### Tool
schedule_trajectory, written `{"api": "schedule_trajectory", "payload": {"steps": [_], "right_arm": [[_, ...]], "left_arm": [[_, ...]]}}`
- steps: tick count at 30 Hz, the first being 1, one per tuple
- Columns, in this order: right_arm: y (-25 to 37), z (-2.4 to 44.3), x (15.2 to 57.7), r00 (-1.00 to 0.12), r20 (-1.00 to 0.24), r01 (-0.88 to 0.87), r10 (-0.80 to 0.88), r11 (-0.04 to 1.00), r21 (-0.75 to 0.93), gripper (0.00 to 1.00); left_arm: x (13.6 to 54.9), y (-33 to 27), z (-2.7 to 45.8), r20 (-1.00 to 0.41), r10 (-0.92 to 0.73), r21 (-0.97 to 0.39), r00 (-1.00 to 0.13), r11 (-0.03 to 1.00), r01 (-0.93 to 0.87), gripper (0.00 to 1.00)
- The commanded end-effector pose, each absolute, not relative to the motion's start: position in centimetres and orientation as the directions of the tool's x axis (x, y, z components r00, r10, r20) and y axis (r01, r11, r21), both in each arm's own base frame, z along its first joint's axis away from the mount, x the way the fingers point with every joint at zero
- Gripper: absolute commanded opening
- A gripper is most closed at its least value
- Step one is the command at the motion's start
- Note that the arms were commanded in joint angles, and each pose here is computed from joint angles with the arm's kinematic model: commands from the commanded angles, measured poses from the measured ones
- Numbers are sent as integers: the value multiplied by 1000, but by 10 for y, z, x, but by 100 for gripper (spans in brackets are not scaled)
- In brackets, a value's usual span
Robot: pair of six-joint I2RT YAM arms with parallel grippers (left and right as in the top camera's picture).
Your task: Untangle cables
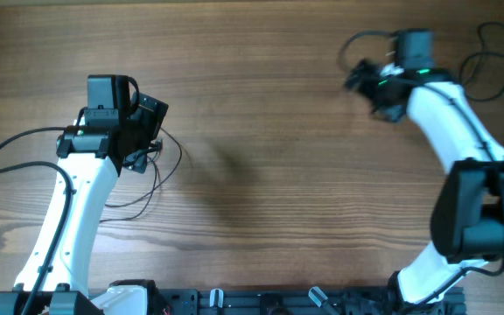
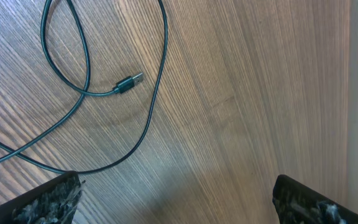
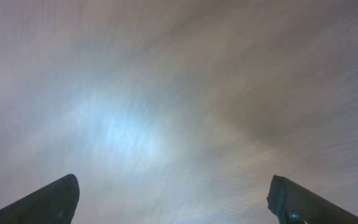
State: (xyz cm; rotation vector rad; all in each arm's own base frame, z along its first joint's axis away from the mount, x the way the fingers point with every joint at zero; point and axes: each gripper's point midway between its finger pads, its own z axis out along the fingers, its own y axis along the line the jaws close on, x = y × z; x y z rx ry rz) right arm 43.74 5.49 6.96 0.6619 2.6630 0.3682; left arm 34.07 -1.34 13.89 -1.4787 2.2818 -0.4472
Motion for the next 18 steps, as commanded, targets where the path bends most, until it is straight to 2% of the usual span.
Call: {"api": "schedule_trajectory", "payload": {"steps": [1, 5, 10, 13, 16, 18], "right_arm": [[127, 41, 402, -910, -193, 284, 368, 889, 358, 100], [175, 25, 371, -946, -156, 213, 286, 906, 367, 100], [188, 19, 355, -960, -128, 192, 251, 916, 353, 100], [188, 18, 353, -960, -122, 195, 251, 916, 350, 100], [185, 18, 354, -962, -138, 181, 238, 925, 333, 100], [175, 17, 353, -962, -153, 177, 227, 942, 285, 100]], "left_arm": [[340, -13, 134, -142, -916, -448, -375, 397, -801, 100], [349, -3, 138, -204, -917, -461, -344, 400, -792, 100], [344, 15, 139, -249, -910, -429, -333, 412, -804, 100], [343, 29, 138, -302, -872, -392, -386, 482, -784, 100], [326, 36, 130, -286, -850, -319, -442, 519, -793, 100], [319, 38, 127, -307, -779, -258, -547, 621, -740, 100]]}}
